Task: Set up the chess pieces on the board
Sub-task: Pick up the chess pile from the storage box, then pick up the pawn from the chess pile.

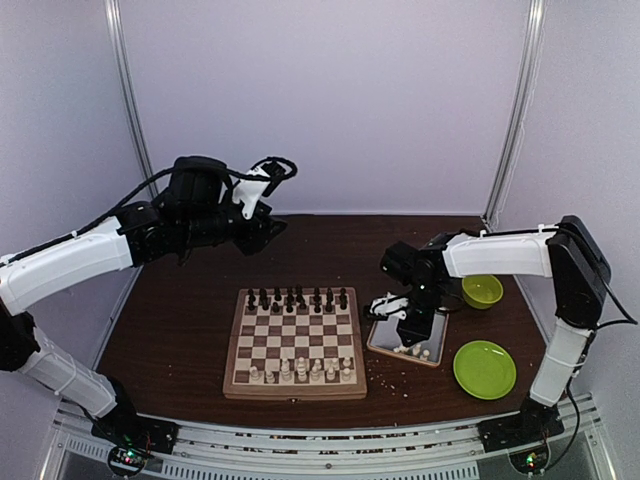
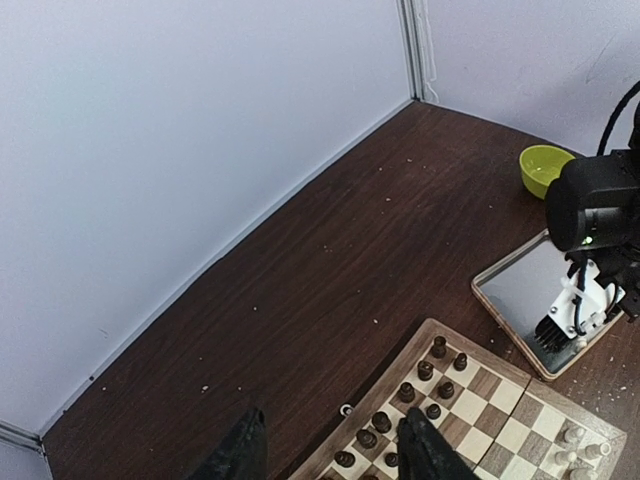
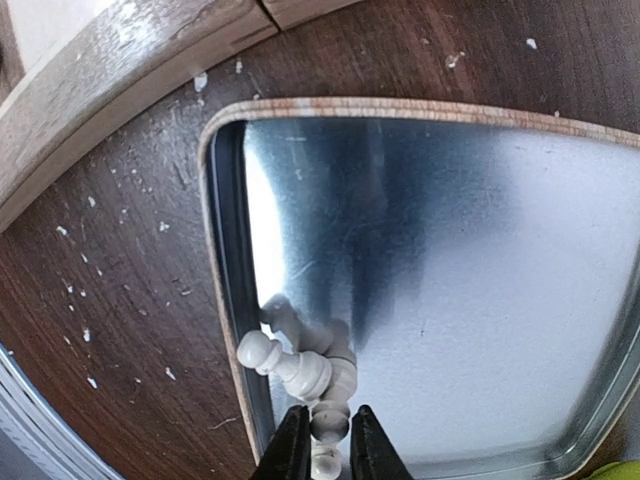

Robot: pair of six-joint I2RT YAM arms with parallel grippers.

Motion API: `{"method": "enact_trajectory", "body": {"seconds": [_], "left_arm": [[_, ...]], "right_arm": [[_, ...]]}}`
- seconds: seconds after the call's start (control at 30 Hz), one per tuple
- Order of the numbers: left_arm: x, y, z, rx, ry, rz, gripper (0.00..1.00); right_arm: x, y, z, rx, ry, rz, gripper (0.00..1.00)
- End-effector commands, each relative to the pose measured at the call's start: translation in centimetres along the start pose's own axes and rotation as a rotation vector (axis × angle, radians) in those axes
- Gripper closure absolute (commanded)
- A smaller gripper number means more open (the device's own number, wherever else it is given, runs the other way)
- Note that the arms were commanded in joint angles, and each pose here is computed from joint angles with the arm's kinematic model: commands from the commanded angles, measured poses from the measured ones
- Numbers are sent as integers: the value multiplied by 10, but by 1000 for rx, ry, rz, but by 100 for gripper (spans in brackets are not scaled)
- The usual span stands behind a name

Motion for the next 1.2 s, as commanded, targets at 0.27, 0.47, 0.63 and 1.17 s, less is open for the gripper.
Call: {"method": "enact_trajectory", "body": {"seconds": [0.27,0.47,0.63,1.17], "left_arm": [[1,0,15,-34,4,-5,54],[-1,-1,15,-32,0,-10,54],[-2,-2,15,-28,-2,-15,55],[-22,-1,4,-156,29,7,57]], "right_arm": [[-21,9,11,-36,-42,-55,97],[-34,21,12,-51,-55,-125,98],[-16,30,17,-90,-60,46,98],[-16,94,47,-238,-89,55,97]]}}
Point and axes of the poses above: each gripper's point midway between its finger pads, its own y axis back along the fingers, its own x axis along the line the jaws close on, z = x × y, the point moved 4 cm from there along y, back along the fingers, and after that the axes turned 9 degrees about -y, right-handed, at the moved point
